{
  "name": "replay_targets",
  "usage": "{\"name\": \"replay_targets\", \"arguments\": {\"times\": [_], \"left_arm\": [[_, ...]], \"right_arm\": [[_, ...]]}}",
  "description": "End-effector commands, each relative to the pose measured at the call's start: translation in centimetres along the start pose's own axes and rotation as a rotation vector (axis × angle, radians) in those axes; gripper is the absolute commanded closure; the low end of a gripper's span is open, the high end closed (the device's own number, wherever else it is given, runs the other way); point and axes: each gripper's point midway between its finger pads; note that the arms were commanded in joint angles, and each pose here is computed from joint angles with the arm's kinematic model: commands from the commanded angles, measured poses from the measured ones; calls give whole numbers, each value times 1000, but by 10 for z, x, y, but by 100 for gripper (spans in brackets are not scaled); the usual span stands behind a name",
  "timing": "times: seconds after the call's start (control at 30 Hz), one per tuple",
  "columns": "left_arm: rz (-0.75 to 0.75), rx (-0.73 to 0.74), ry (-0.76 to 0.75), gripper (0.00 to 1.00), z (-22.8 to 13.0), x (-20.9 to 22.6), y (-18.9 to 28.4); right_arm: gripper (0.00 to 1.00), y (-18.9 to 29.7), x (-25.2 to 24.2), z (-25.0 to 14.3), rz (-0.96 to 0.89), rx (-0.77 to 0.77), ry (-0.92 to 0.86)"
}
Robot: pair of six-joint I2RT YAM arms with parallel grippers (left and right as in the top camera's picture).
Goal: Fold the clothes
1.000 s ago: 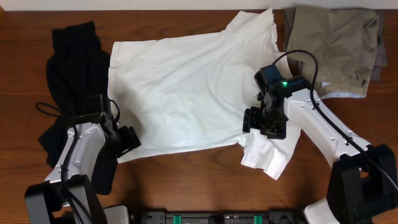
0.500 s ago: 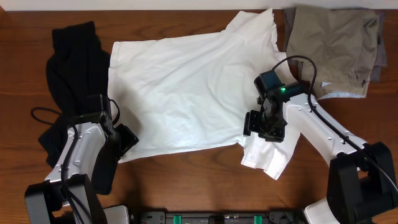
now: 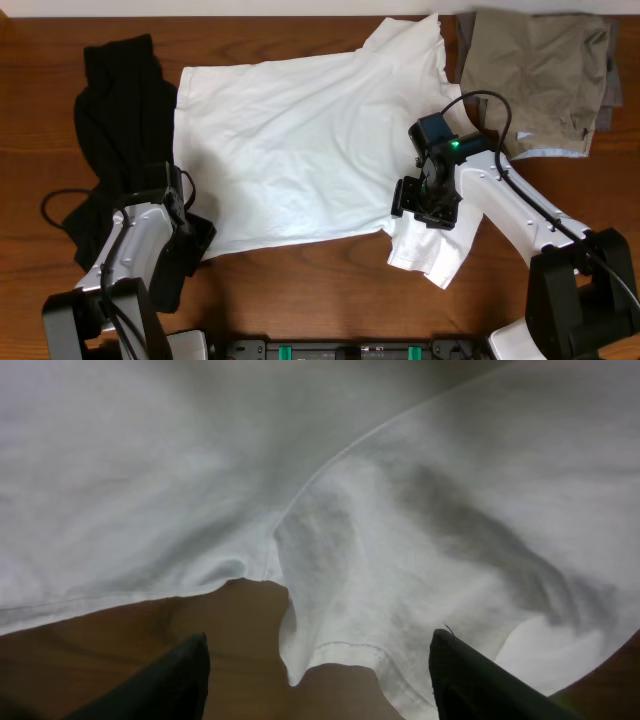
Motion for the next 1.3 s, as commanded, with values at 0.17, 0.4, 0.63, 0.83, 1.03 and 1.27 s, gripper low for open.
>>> {"name": "replay_targets", "arguments": {"times": [0.17,0.4,0.63,0.83,1.03,1.27], "left_arm": [[-24,-92,142,49,18,-7,-3],[-42,-23,139,48,6,-9,-5],[0,3,139,38,-2,7,-18],[27,18,139,26,-8,18,-24],[-1,9,58,79,-5,11,-25],[-23,1,38,94,-3,6,-25]], "right_arm": [[31,0,2,-3,6,2,-17],[31,0,2,-3,6,6,-48],[32,1,1,-5,3,12,-66],[33,1,-1,-8,-3,25,-85],[39,1,-3,-8,-4,28,-91],[62,2,-7,-14,-18,50,-137]]}}
Point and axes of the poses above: each gripper's point midway between its finger pads, its own y axis back along the fingers, its own x axis along the line the jaws close on, z = x × y, and after that the axes turned 13 degrees about y, right-handed
